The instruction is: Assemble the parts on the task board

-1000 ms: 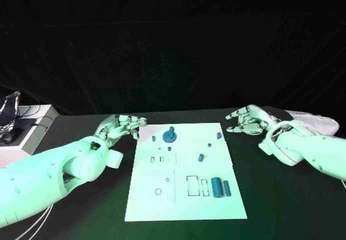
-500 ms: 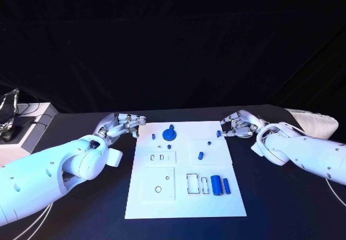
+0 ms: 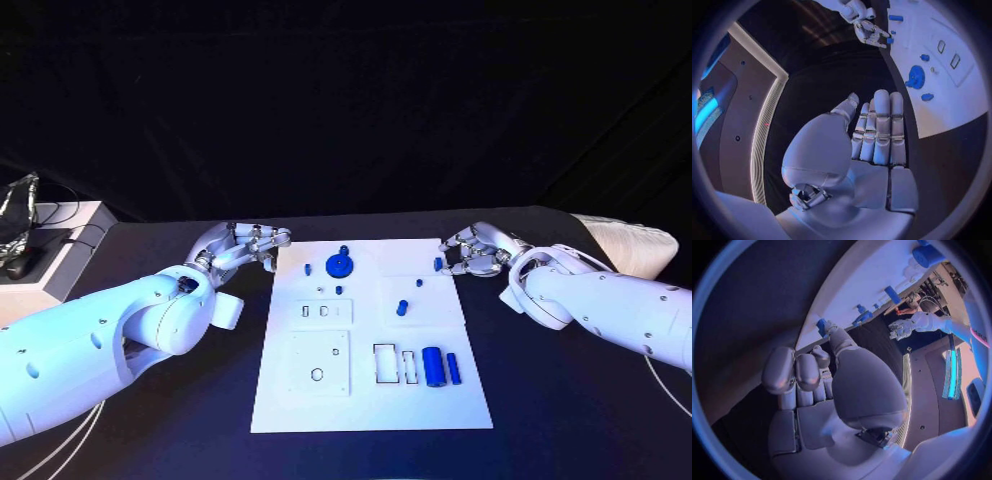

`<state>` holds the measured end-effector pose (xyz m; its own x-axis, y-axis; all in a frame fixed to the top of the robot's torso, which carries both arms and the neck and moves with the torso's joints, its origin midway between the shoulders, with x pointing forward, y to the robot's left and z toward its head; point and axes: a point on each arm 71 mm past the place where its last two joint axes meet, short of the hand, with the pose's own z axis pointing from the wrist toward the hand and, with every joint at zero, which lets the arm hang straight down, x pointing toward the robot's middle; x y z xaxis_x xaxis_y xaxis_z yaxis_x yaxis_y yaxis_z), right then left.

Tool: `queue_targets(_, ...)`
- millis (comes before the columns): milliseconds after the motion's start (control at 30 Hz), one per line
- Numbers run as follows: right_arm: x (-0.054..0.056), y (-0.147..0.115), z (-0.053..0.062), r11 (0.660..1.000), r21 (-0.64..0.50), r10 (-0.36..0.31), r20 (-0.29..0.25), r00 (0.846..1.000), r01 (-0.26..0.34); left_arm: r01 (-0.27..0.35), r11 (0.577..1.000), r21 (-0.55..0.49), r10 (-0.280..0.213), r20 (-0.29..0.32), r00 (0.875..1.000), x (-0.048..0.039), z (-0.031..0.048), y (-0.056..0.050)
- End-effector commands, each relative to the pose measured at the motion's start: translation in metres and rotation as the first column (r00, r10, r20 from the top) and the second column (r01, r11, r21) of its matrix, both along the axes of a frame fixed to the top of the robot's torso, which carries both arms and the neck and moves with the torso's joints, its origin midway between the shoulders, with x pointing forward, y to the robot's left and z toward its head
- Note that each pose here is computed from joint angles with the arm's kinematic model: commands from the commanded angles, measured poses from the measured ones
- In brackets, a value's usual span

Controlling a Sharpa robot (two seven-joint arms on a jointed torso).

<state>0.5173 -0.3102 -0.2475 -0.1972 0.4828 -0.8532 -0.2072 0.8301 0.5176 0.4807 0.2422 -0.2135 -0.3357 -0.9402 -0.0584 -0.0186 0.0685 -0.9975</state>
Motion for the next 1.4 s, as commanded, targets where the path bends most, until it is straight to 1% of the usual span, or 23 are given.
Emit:
queue_targets(33, -0.001, 0.001, -0.004, 1.0, -0.015, 0.018, -0.033, 0.999, -0.019, 0.017, 1.0, -0.007, -0.017, 0.011, 1.0, -0.0008, 0.0014, -0.002)
queue_targets(767, 0.001, 0.013, -0.009, 0.999, -0.011, 0.041, -0.055, 0.998, -0.041, 0.014, 1.0, -0.005, -0.014, 0.011, 1.0, -0.0012, 0.0017, 0.0)
queue_targets(1400, 0.001, 0.011, -0.01, 0.999, -0.017, 0.036, -0.073, 0.997, -0.037, 0.011, 1.0, -0.003, -0.011, 0.01, 1.0, -0.0013, 0.0016, 0.001)
